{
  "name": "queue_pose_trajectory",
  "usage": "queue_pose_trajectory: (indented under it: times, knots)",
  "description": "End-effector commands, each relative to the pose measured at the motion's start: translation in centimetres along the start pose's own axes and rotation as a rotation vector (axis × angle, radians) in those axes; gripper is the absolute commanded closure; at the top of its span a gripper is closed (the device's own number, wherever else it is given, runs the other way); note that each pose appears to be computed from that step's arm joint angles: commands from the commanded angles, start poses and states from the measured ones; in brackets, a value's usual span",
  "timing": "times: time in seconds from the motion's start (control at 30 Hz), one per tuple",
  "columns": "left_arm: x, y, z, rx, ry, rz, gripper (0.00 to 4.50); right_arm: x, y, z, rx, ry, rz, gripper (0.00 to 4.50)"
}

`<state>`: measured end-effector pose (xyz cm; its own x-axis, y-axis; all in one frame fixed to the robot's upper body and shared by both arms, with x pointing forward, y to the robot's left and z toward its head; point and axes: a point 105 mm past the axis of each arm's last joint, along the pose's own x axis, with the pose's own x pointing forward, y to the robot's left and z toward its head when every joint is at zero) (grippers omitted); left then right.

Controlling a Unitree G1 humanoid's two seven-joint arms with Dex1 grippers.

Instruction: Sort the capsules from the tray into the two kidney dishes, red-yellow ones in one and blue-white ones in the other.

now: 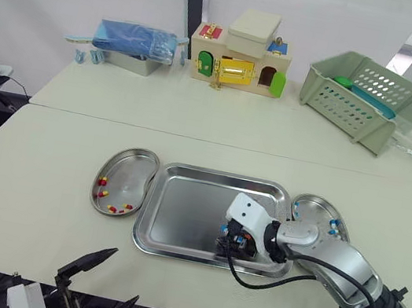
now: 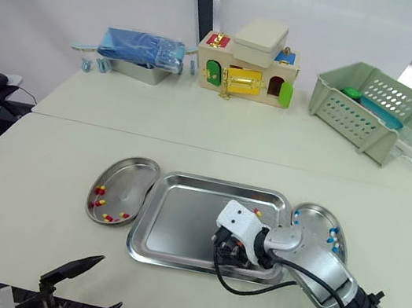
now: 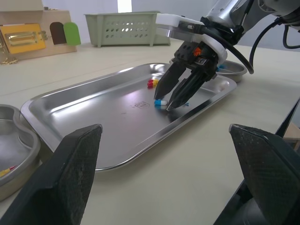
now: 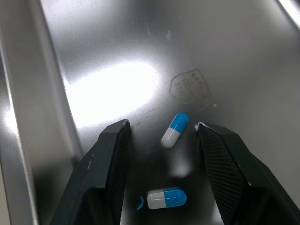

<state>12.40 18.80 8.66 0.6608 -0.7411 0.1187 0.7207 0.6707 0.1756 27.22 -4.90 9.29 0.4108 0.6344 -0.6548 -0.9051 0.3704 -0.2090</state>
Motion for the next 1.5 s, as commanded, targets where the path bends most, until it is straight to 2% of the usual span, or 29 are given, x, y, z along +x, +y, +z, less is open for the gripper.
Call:
queue_pose_trajectory:
  times: [0.03,0.1,0.33,0.37,0.53,0.67,0.83,1.07,1.3,1.5]
  knots:
    - [-0.1,-0.1,0.3,0.005,-0.019,0.004,0.00,0.2,0.6,-0.3,-0.012,0.002,0.015,2.17]
    - [-0.1,0.0,0.3,0.005,-0.020,0.009,0.00,0.2,0.6,-0.3,-0.009,0.001,0.012,2.53]
    - [0.0,0.1,0.4,0.013,-0.023,0.003,0.00,0.3,0.6,-0.3,-0.004,-0.004,0.011,4.37]
    - [0.1,0.1,0.5,0.011,-0.025,-0.001,0.00,0.3,0.6,-0.2,0.005,-0.011,0.010,4.48]
    - [0.3,0.0,0.6,0.010,-0.035,-0.035,0.00,-0.4,0.3,0.8,0.020,-0.095,0.016,4.48]
    - [0.7,0.0,0.9,0.016,-0.056,-0.090,0.00,-3.3,-0.1,2.1,-0.026,-0.246,0.027,4.48]
    - [1.4,-0.7,0.9,0.009,-0.079,-0.190,0.00,-7.6,-1.4,0.6,-0.043,-0.281,-0.004,4.48]
    - [2.0,-1.4,0.6,0.017,-0.120,-0.320,0.00,-12.3,-4.0,-4.2,-0.007,-0.180,-0.154,4.48]
    - [2.3,-1.2,0.5,0.017,-0.135,-0.344,0.00,-14.2,-5.2,-7.6,0.023,-0.079,-0.236,4.48]
    - [2.4,-1.2,0.6,0.015,-0.143,-0.338,0.00,-14.4,-5.7,-8.9,0.037,-0.029,-0.247,4.48]
